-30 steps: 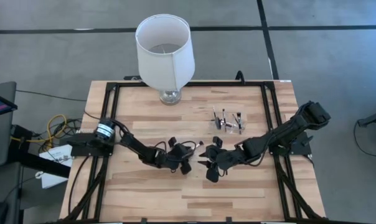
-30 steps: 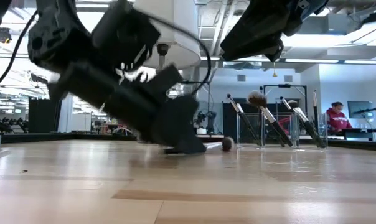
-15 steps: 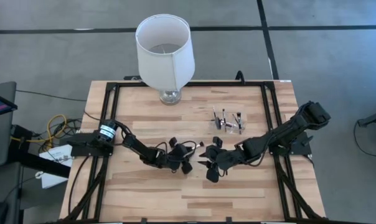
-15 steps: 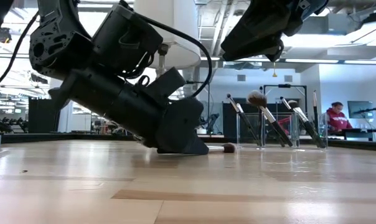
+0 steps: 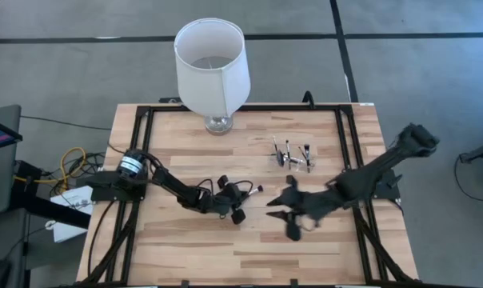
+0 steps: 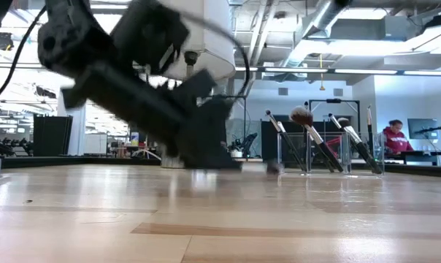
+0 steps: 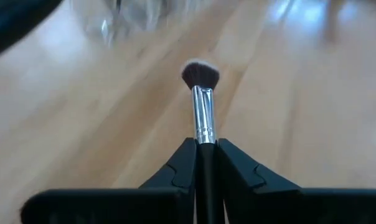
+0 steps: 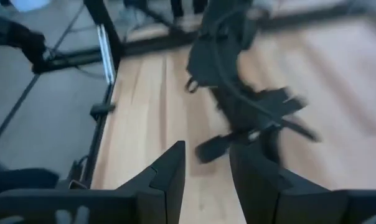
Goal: Pick & Place Makeup Supplies
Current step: Put the black makeup brush into the transparent organizer
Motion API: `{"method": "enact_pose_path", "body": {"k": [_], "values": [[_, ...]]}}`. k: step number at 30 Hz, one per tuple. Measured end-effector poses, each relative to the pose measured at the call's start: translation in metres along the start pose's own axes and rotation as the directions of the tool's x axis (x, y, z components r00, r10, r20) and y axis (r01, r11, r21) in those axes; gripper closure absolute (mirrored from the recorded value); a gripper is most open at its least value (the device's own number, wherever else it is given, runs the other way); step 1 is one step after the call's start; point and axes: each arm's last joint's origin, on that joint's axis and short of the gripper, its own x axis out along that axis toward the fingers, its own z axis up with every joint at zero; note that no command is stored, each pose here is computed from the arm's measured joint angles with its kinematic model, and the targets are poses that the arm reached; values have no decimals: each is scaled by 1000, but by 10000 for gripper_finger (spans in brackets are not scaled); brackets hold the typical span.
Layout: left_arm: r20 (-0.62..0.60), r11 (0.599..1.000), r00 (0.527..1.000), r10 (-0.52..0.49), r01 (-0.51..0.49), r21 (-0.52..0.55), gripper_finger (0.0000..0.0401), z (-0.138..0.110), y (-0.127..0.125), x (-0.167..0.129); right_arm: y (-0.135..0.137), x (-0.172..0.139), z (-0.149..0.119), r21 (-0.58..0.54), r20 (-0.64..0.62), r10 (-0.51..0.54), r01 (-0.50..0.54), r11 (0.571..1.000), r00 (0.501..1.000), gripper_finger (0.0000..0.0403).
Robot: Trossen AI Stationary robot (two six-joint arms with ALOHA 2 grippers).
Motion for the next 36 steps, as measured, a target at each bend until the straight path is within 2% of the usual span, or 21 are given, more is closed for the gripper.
{"method": "enact_pose_path", "body": {"k": [3, 5, 7, 10, 12, 14, 18, 21, 28, 31, 36], "values": [[85, 999, 996, -25, 27, -33, 359, 27, -3, -12, 5, -42, 9, -81, 114, -50, 60, 995, 992, 284], [117, 999, 993, -30, 34, -28, 359, 39, -3, -20, 7, -53, -3, -111, 192, -135, 158, 981, 972, 284], [154, 999, 987, -50, 52, -10, 359, 52, -5, -31, 7, -47, -26, -126, 239, -210, 244, 961, 948, 284], [219, 997, 973, -77, 78, 6, 359, 72, -7, -46, -3, -17, -64, -132, 259, -251, 292, 947, 933, 284], [242, 996, 967, -84, 78, 32, 359, 80, -7, -54, -10, 0, -76, -104, 296, -228, 268, 958, 928, 283], [267, 996, 959, -91, 81, 49, 359, 88, -8, -62, -19, 15, -85, -130, 292, -179, 225, 966, 940, 276], [316, 992, 942, -114, 92, 86, 359, 102, -11, -80, -29, 33, -79, -89, 290, -69, 98, 991, 955, 247], [351, 992, 933, -80, 40, 120, 359, 109, -11, -91, -35, 44, -77, -33, 312, -78, 93, 995, 947, 219], [363, 987, 927, -96, 41, 155, 359, 109, -18, -101, -47, 59, -62, 74, 496, -104, 76, 994, 862, 179], [352, 986, 932, -84, 27, 165, 359, 104, -22, -101, -52, 61, -56, 118, 550, -114, 58, 991, 827, 180], [365, 981, 931, -13, -59, 186, 359, 102, -24, -105, -55, 61, -52, 175, 592, -117, 14, 984, 797, 202]]}}
